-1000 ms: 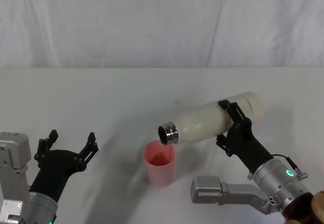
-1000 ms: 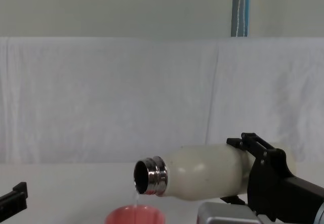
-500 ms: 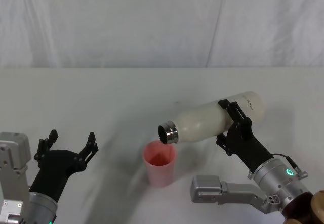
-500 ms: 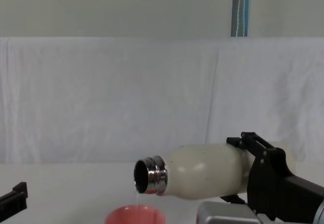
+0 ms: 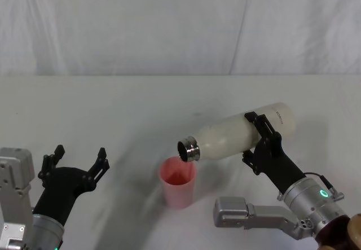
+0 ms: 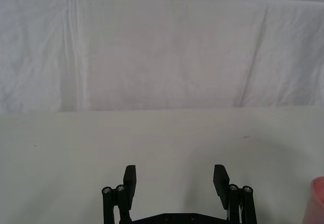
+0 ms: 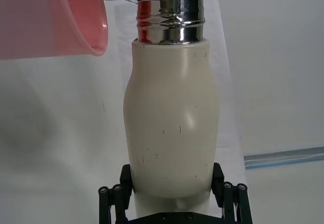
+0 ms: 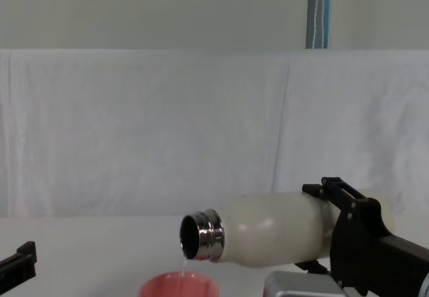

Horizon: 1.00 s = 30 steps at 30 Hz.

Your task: Grasp the thermos with one hand and pour water into the cup lid.

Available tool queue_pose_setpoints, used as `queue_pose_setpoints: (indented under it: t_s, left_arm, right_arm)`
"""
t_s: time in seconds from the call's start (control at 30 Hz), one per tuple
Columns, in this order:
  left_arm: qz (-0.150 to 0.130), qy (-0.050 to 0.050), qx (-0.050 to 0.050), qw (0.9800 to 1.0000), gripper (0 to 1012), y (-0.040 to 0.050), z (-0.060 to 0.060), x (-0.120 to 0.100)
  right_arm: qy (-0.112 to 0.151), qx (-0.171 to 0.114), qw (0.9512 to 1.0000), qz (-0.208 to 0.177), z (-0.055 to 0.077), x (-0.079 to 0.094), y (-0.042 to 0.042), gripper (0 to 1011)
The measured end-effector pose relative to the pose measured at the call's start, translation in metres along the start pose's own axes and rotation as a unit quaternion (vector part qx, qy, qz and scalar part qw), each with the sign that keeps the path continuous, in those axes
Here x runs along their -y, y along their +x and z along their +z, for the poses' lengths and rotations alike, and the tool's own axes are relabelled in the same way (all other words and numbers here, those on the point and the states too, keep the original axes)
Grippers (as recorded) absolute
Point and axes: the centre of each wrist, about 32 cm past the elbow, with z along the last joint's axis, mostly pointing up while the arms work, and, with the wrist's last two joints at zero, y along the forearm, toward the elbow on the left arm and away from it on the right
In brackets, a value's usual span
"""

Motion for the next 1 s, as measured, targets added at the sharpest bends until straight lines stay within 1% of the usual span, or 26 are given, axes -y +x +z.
queue_pose_setpoints:
  t_s: [1.0]
  left_arm:
    - [0.000, 0.000, 0.000, 1.0000, 1001, 0.0000, 0.0000, 0.0000]
  right_arm:
    - [-0.001, 0.006, 1.0000, -0.002, -0.0017, -0.0011, 0.0007, 947]
